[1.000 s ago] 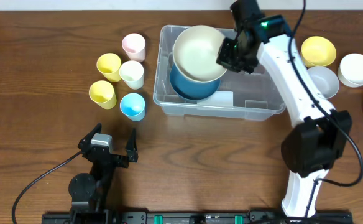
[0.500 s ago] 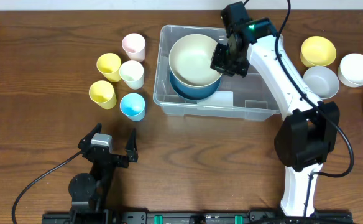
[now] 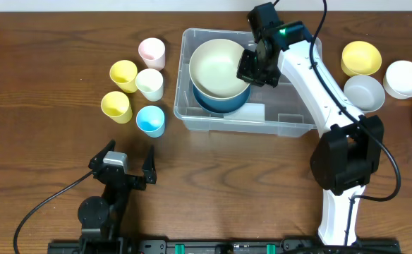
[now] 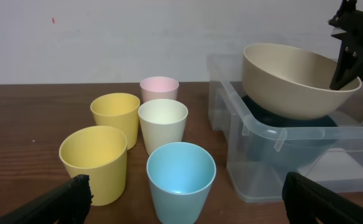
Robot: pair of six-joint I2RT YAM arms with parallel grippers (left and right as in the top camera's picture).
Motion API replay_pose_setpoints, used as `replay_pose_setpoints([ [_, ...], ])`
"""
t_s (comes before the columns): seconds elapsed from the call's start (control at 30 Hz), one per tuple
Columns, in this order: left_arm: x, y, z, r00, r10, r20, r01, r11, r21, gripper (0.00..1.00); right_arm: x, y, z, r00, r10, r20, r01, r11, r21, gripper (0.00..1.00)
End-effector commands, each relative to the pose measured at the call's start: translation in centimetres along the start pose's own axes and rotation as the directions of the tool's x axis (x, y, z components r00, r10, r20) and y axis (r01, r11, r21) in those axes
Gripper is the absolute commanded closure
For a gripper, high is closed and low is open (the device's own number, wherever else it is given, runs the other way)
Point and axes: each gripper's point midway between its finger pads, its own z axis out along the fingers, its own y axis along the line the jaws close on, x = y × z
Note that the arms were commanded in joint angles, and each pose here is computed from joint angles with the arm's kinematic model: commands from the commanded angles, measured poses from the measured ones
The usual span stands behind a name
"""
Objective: Pack container
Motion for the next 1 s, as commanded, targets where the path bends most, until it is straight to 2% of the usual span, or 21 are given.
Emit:
replay_pose_setpoints([
  [0.0,1.6,0.3,0.1,0.999,-0.002,-0.038,0.002,1.0,-0.008,0.02,0.1,0.5,-0.2,1.0,0.002,0.009,-0.002,1.0,-0.004,0.94],
  [0.17,1.6,0.3,0.1,0.999,-0.002,-0.038,0.002,1.0,-0.008,0.02,0.1,0.5,-0.2,1.0,0.001,0.009,-0.001,1.0,-0.003,0.68],
  [0.2,1.6,0.3,0.1,0.999,-0.002,-0.038,0.002,1.0,-0.008,0.02,0.1,0.5,-0.2,1.0,0.001,0.009,-0.001,1.0,-0.004,0.59],
  [0.27,1.6,0.3,0.1,0.999,-0.002,-0.038,0.002,1.0,-0.008,0.02,0.1,0.5,-0.2,1.0,0.0,0.009,0.0,1.0,-0.003,0.5],
  [0.33,1.6,0.3,0.1,0.999,-0.002,-0.038,0.002,1.0,-0.008,0.02,0.1,0.5,-0.2,1.0,-0.002,0.008,0.002,1.0,-0.003,0.44],
  [0.57,1.6,0.3,0.1,0.999,-0.002,-0.038,0.002,1.0,-0.008,0.02,-0.6,0.9,-1.5,0.997,-0.07,0.039,0.071,0.997,-0.026,0.35],
  [0.67,1.6,0.3,0.1,0.999,-0.002,-0.038,0.002,1.0,-0.008,0.02,-2.0,1.0,-5.0,0.993,-0.064,0.096,0.069,0.996,-0.054,0.3],
  [0.77,1.6,0.3,0.1,0.999,-0.002,-0.038,0.002,1.0,-0.008,0.02,-3.8,-0.5,-10.4,0.985,-0.012,0.17,0.025,0.997,-0.071,0.16],
  [0.83,1.6,0.3,0.1,0.999,-0.002,-0.038,0.002,1.0,-0.008,0.02,-4.8,-3.0,-13.9,0.976,0.039,0.216,-0.029,0.998,-0.049,0.08],
  [0.97,1.6,0.3,0.1,0.999,-0.002,-0.038,0.002,1.0,-0.008,0.02,-5.3,-12.1,-20.2,0.936,0.186,0.298,-0.222,0.971,0.09,0.02],
])
